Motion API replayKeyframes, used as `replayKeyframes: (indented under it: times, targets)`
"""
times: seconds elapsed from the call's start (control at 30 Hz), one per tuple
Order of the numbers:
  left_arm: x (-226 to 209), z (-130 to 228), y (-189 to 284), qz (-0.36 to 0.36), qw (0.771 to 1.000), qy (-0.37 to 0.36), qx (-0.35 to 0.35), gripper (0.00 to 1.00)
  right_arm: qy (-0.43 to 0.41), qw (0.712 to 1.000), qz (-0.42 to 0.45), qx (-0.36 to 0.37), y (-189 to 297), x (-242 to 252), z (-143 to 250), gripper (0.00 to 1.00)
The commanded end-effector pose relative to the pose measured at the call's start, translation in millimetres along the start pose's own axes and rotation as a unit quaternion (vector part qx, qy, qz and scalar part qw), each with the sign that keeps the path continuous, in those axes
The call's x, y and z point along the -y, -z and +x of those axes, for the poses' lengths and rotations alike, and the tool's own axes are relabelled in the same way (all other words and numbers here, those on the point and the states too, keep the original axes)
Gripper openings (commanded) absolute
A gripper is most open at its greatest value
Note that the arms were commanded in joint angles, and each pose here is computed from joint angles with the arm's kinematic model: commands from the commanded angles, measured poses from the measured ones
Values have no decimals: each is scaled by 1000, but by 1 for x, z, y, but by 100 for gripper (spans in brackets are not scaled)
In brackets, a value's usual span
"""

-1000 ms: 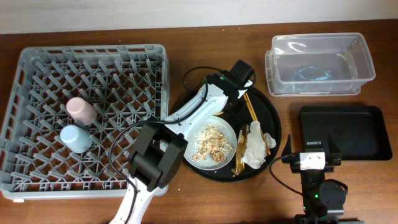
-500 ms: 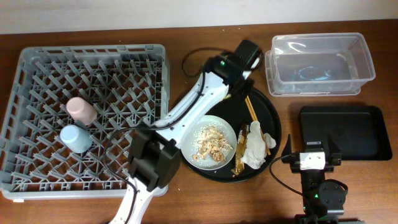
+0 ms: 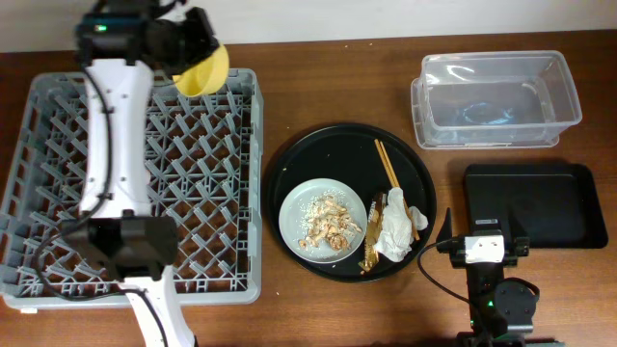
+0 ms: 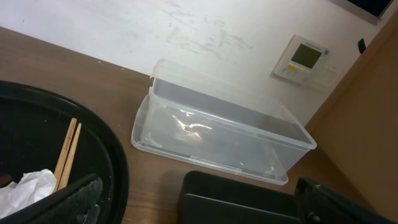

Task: Sort waste into correct bins and load items into the dishwasher rack
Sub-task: 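Lift the yellow bowl and place it in the rack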

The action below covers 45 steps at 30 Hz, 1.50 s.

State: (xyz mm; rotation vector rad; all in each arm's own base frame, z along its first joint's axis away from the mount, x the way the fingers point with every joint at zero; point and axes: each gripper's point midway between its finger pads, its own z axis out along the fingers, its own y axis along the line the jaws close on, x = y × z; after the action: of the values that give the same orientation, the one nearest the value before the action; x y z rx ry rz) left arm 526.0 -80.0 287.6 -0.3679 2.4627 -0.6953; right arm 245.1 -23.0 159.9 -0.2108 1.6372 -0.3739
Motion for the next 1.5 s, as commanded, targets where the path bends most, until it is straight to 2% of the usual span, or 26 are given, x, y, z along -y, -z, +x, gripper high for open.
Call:
replayKeyframes:
  times: [0.0, 0.07, 0.17, 0.33, 0.47, 0.57, 0.73, 0.8, 0.93, 1.17, 1.27, 1.37, 1.47]
  targets:
    - [-13, -9, 13, 65, 997, 40, -19, 0, 0, 1000, 3, -4, 0, 0, 3, 99]
    - [-26, -17, 10, 100, 993, 50, -27, 0, 0, 1000, 3, -4, 0, 0, 3, 99]
    - [-34, -31, 5, 223, 973, 45, -46, 0, 0, 1000, 3, -4, 0, 0, 3, 99]
    - [-85, -44, -14, 217, 972, 78, -41, 0, 0, 1000, 3, -4, 0, 0, 3, 99]
    - [-96, -30, -35, 242, 964, 82, -74, 0, 0, 1000, 3, -4, 0, 0, 3, 98]
    - [-112, -12, -53, 231, 959, 121, -112, 0, 0, 1000, 3, -4, 0, 0, 3, 99]
    - [-128, 8, -68, 214, 961, 110, -139, 0, 0, 1000, 3, -4, 0, 0, 3, 99]
    - [-141, 8, -74, 178, 969, 107, -133, 0, 0, 1000, 3, -4, 0, 0, 3, 98]
    - [-149, 0, -72, 175, 972, 102, -118, 0, 0, 1000, 3, -4, 0, 0, 3, 99]
    - [-199, -12, -51, 140, 976, 139, -91, 0, 0, 1000, 3, -4, 0, 0, 3, 99]
    - [-210, -12, -46, 129, 976, 152, -91, 2, 0, 1000, 3, -4, 0, 0, 3, 99]
    - [-224, -8, -49, 88, 980, 153, -93, 12, 0, 1000, 3, -4, 0, 0, 3, 99]
    - [-238, -1, -49, 48, 981, 161, -101, 12, 0, 1000, 3, -4, 0, 0, 3, 99]
